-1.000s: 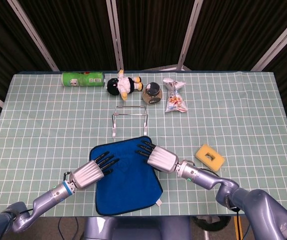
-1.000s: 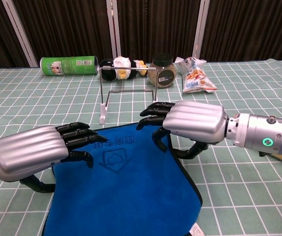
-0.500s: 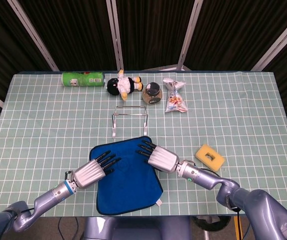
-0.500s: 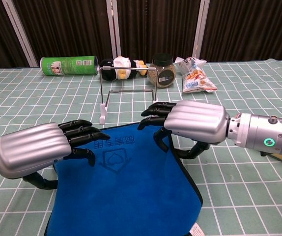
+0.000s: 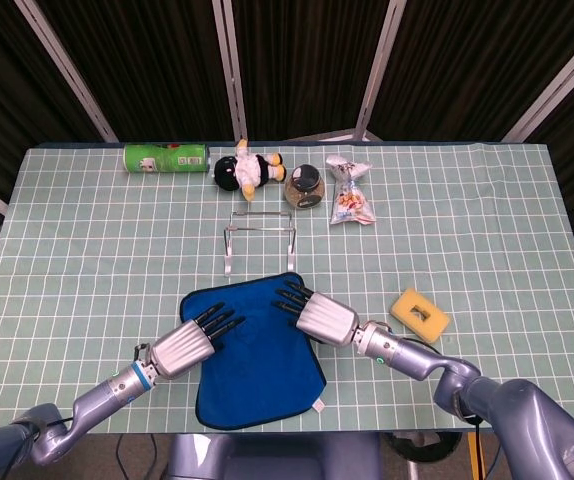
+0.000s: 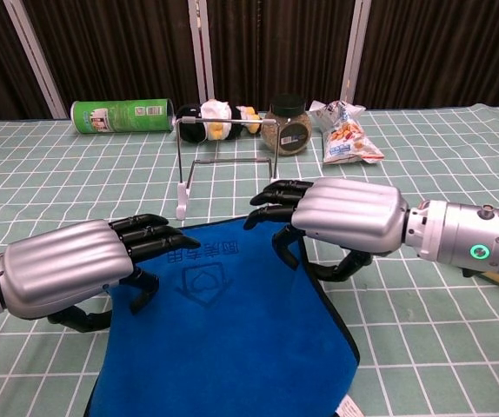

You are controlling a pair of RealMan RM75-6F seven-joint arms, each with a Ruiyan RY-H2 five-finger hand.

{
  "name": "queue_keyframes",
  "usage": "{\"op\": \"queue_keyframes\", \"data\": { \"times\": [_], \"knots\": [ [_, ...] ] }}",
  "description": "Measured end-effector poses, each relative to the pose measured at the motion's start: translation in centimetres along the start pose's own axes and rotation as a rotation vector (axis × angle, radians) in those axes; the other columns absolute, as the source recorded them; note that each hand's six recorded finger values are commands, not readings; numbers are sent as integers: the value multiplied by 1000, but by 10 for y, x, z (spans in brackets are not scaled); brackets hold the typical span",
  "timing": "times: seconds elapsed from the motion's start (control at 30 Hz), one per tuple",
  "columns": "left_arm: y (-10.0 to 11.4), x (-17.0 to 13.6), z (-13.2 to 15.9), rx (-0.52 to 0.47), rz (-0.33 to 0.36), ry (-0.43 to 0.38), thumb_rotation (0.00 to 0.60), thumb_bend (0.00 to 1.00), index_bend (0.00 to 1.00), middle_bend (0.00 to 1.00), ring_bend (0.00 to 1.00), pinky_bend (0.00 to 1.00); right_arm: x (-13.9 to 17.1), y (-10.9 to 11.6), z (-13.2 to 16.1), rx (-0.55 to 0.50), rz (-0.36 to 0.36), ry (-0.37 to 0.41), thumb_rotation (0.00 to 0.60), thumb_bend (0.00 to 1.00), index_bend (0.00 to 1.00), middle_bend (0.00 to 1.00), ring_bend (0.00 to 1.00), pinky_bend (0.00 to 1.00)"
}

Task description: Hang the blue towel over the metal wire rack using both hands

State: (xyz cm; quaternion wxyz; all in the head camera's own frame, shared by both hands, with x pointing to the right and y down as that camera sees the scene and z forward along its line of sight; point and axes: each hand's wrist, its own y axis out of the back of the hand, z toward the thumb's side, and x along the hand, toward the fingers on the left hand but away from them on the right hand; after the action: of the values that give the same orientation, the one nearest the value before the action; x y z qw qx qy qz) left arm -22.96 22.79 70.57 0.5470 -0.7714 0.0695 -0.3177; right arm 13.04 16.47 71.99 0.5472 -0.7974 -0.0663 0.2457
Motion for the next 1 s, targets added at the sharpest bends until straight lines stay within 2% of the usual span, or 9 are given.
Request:
{"op": "queue_keyframes", "data": {
  "times": [0.17,0.4,0.5,0.8,0.9,1.0],
  "knots": [
    [9,2,-3,-21,40,26,600,476,806,0,0,0,0,7,-1,-13,-22,-8,600,448,652,121,0,15],
    [37,4,-16,-57,135,78,600,477,809,0,0,0,1,26,-7,-47,-80,-33,600,448,652,121,0,21],
    [57,5,-26,-80,197,111,600,476,813,0,0,0,1,42,-10,-79,-121,-47,600,448,653,121,0,22],
    [131,3,-71,-179,391,263,600,477,821,0,0,0,4,113,-21,-174,-291,-124,600,448,655,121,0,23],
    [147,5,-84,-203,424,303,600,476,821,0,0,0,7,131,-30,-172,-336,-164,600,448,656,123,0,24],
    [159,10,-94,-202,429,329,600,476,821,0,0,0,7,143,-37,-165,-366,-200,600,449,656,125,0,24]
  ]
}}
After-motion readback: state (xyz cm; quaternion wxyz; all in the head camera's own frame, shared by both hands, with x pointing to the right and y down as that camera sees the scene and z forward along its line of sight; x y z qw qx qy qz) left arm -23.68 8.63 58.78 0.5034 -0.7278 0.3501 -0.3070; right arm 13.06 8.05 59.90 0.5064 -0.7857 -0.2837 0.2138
